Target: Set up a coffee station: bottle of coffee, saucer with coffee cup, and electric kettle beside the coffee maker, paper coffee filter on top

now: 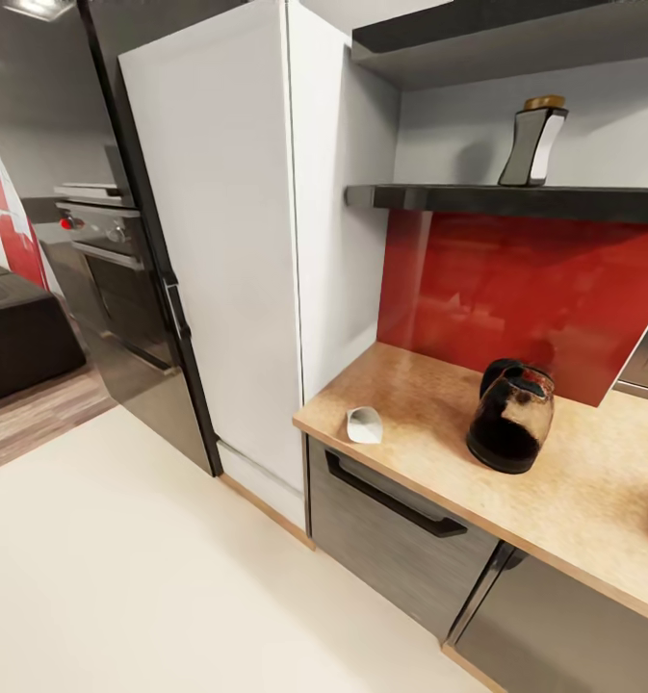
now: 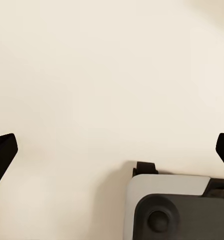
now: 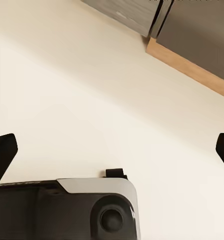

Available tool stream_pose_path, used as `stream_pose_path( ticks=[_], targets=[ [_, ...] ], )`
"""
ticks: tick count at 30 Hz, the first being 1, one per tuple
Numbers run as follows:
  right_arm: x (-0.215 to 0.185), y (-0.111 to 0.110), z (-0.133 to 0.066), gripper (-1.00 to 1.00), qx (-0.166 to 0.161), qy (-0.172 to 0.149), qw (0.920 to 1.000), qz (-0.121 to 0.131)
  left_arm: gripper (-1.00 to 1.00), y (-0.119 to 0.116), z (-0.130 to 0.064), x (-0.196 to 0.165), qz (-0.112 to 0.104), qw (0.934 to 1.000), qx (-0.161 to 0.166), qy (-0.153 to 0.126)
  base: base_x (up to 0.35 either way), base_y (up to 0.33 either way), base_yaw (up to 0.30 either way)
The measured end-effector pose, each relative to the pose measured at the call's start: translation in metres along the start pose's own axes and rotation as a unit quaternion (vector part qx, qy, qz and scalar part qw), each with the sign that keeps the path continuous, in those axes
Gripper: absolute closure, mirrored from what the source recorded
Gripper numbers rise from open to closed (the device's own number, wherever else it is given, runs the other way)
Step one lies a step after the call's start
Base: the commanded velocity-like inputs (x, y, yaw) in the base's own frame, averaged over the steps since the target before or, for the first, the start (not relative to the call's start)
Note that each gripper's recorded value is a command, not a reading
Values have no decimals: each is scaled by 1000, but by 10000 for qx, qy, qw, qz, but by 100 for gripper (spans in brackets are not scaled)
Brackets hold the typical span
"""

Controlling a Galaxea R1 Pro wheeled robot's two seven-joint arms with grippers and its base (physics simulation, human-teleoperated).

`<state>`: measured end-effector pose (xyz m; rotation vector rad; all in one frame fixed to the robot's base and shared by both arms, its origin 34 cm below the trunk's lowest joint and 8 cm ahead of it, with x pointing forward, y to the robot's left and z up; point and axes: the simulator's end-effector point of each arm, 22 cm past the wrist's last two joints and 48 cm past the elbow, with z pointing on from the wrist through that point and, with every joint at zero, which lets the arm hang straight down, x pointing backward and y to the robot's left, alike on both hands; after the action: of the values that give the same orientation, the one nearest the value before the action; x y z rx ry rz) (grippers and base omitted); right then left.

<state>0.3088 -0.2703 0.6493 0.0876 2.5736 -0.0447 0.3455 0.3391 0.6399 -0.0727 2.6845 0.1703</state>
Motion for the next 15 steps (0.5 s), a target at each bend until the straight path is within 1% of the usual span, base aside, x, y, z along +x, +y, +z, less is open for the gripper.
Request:
stream_pose_path(
  ticks=[11, 15],
  targets=[
    [0, -1, -9, -100, 6, -4, 10000, -3, -100, 1, -8, 1, 1, 10000, -1, 2, 0, 0, 0],
    [0, -2, -9, -100, 6, -3, 10000, -3, -100, 1, -8, 1, 0, 10000, -1, 2, 0, 0, 0]
  ],
)
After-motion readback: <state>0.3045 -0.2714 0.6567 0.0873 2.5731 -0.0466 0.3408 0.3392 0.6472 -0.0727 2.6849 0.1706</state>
